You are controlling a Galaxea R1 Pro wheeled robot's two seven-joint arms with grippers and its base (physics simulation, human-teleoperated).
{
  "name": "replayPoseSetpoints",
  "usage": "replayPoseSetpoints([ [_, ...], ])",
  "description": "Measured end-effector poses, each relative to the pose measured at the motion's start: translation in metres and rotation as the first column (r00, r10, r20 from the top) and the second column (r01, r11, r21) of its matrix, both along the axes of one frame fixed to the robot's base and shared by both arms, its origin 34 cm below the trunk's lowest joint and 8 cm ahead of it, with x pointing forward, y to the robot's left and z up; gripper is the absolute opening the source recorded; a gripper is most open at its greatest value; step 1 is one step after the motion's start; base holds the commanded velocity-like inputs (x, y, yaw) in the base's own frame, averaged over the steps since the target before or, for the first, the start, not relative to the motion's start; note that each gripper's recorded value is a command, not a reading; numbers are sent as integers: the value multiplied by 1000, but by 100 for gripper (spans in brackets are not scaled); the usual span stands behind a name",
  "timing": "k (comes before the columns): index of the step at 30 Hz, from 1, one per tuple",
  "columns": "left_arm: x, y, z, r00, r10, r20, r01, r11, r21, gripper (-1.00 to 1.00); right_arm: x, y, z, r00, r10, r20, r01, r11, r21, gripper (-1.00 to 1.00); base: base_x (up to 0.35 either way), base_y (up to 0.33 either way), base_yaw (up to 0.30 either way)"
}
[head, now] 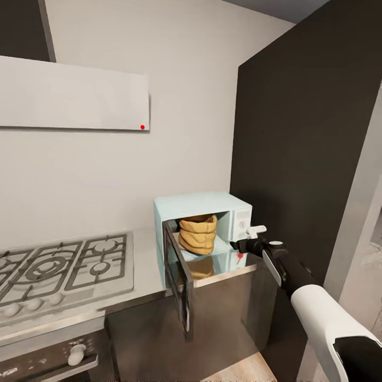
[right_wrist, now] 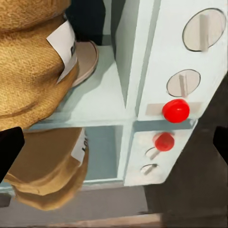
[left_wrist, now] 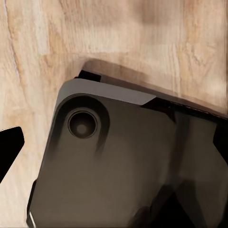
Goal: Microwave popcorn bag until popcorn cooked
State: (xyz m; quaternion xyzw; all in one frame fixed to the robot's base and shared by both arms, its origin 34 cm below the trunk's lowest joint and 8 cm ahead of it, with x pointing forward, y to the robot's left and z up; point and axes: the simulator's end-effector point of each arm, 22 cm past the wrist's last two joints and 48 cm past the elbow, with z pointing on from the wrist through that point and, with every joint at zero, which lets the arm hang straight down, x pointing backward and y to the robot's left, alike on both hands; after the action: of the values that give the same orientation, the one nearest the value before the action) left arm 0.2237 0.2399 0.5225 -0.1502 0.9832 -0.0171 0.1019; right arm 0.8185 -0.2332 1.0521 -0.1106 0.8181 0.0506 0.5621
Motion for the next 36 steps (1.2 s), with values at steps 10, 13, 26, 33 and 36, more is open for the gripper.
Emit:
replayPoseSetpoints([
  [10, -5, 0, -1, 1000, 0, -12, 0, 1000, 0, 100, 0, 24, -12, 999, 27, -21, -27, 999, 25, 100, 0, -269, 0],
  [13, -6, 0, -1, 1000, 0, -15, 0, 1000, 0, 100, 0, 31, -15, 999, 36, -26, -35, 999, 31, 100, 0, -76, 0],
  [26, -6, 1, -1, 1000, 0, -16, 0, 1000, 2, 100, -1, 47, -16, 998, 52, -31, -51, 998, 43, 100, 0, -5, 168],
  [33, -6, 1, -1, 1000, 0, -16, 0, 1000, 2, 100, -1, 43, -16, 998, 48, -31, -47, 998, 39, 100, 0, 0, 269],
  [36, -6, 1, -1, 1000, 0, -16, 0, 1000, 2, 100, -1, 43, -16, 998, 48, -31, -47, 998, 39, 100, 0, 0, 270],
])
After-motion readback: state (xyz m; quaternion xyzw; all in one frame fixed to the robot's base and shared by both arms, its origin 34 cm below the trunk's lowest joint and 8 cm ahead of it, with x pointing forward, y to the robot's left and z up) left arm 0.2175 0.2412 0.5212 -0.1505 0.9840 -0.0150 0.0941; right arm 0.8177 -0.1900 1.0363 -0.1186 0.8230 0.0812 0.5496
